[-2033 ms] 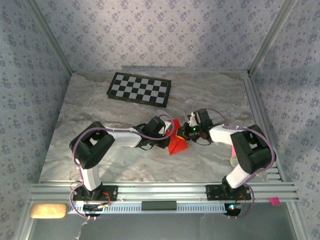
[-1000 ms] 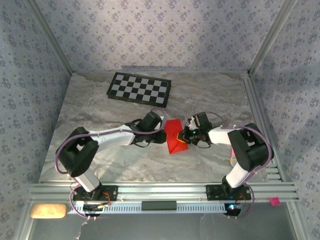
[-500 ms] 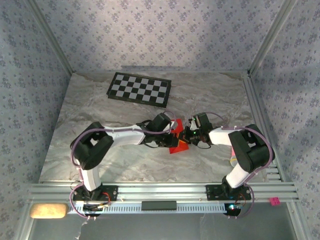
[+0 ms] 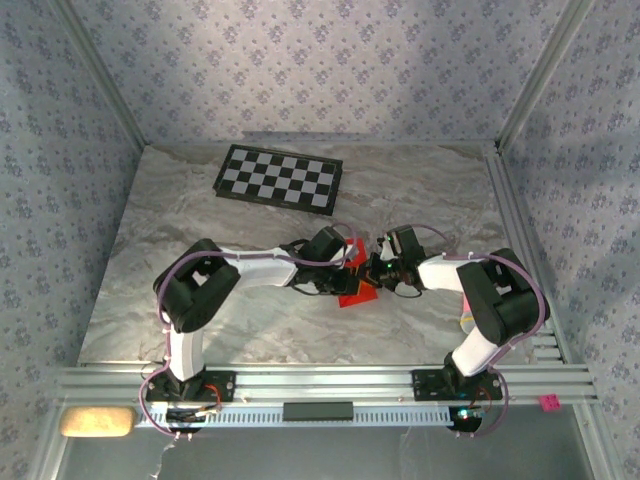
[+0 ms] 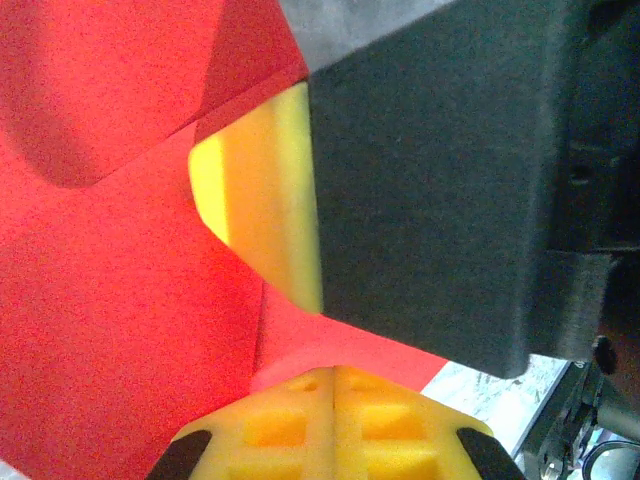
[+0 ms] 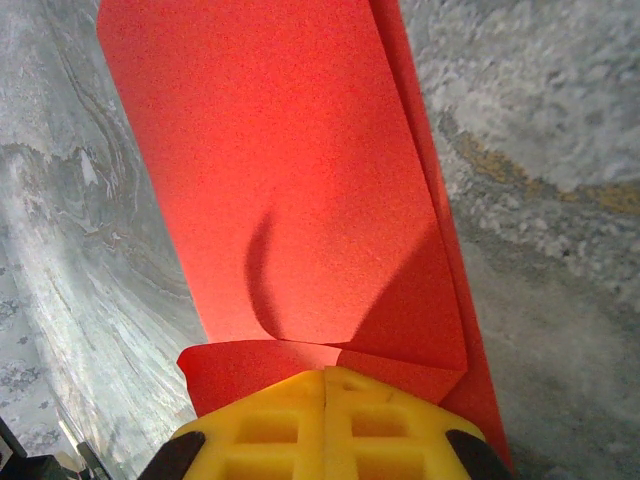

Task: Fold a paper plane with a square sheet of paper (pick it up from the middle)
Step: Fold the triangle a second time at the center of the table.

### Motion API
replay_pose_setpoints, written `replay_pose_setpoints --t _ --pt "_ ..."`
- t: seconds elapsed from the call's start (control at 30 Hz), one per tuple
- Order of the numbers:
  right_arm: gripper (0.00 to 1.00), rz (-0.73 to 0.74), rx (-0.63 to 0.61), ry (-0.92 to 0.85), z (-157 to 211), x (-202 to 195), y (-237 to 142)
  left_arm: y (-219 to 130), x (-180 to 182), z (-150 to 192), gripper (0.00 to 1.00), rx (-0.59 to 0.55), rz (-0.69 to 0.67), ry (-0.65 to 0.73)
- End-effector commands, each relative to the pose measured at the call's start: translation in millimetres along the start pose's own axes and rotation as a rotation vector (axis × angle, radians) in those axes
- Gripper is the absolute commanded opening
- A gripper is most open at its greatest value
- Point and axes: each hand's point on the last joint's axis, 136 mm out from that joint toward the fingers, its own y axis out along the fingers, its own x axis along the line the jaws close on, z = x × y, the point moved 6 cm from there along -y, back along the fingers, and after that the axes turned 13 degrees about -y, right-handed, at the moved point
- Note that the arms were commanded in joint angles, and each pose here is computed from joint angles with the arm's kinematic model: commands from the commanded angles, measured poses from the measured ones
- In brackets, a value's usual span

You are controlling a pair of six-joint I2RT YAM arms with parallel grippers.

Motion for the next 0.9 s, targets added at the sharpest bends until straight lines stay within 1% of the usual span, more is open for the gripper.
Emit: replay_pose_setpoints --t 0.0,0.47,0.87 --pt "0.0 0.135 0.067 0.079 23.4 -28.7 4.1 7.2 5.7 4.3 0.04 0.024 -0.035 0.016" --pt "0.0 0.149 0.072 0.083 25.2 -32.4 4.3 7.3 27.9 18.0 0.04 0.037 -0.085 -0.001" --pt "0.0 0.16 0.082 0.09 27.6 -36.6 5.6 3.3 31.6 30.1 0.05 0.055 -0.085 0.0"
